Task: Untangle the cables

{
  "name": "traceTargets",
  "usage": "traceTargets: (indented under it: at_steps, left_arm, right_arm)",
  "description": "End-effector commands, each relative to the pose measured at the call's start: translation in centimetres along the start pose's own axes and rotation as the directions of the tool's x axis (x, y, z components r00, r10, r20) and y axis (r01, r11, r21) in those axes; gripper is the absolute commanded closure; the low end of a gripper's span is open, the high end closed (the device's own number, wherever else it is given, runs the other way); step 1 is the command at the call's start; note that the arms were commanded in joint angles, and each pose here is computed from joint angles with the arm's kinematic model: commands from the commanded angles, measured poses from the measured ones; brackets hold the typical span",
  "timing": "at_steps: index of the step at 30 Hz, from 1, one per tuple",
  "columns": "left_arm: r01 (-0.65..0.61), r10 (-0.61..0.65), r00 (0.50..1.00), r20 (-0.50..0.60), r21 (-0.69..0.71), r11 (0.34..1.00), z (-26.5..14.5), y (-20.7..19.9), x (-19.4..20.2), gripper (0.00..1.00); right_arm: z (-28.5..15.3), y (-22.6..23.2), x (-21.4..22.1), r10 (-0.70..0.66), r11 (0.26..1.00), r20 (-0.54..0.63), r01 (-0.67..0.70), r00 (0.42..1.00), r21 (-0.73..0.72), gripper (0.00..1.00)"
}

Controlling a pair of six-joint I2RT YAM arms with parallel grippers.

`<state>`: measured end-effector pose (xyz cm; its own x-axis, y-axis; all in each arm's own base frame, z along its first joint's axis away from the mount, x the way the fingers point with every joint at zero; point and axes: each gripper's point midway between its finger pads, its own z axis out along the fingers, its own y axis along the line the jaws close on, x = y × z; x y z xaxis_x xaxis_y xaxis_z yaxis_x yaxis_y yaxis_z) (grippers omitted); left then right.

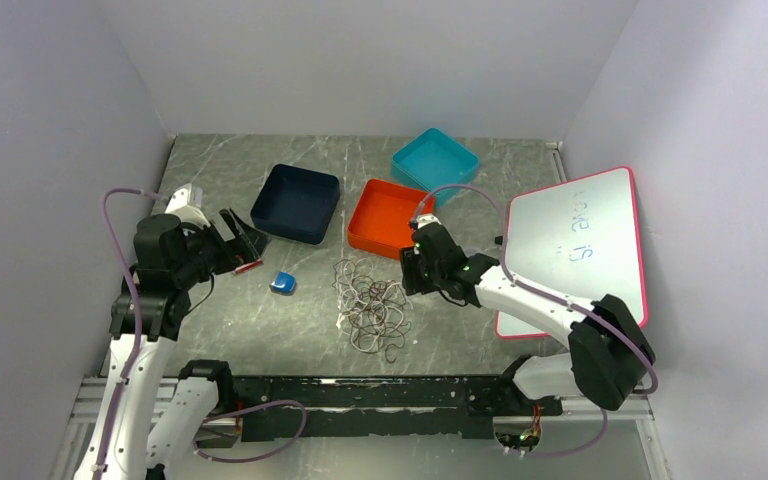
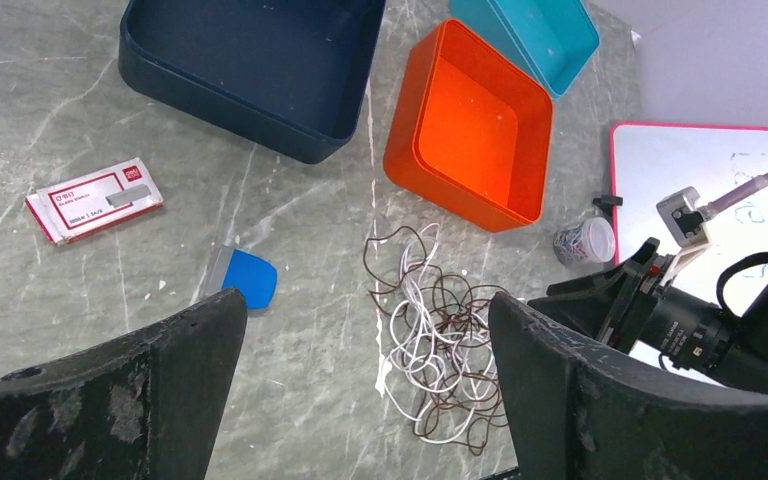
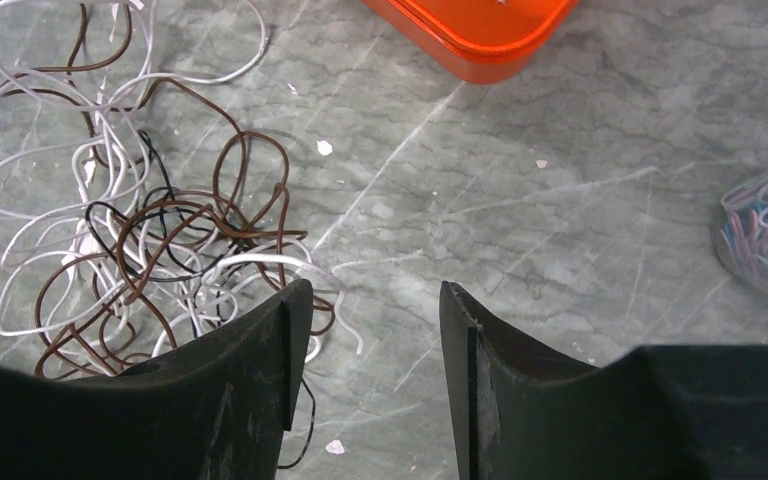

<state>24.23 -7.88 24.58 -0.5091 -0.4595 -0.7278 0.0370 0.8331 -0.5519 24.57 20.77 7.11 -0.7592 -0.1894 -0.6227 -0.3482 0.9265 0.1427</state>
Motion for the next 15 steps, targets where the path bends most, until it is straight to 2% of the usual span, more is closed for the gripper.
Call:
traceTargets:
  at_steps: [1, 15]
  left_arm:
    - [0.005, -0.006, 1.000, 0.027, 0.044, 0.999, -0.4, -1.1, -1.0, 0.06]
    - [0.003, -0.003, 1.000, 0.015, 0.032, 0.999, -1.0, -0.8, -0.3, 0.06]
  right_arm:
    - [0.6, 1.0, -0.4, -0.020, 0.999, 0.019, 0.021, 1.000, -0.047, 0.47]
    - [2.5, 1.1, 1.1, -0.024, 0.998, -0.015, 0.023, 1.000, -0.061, 0.52]
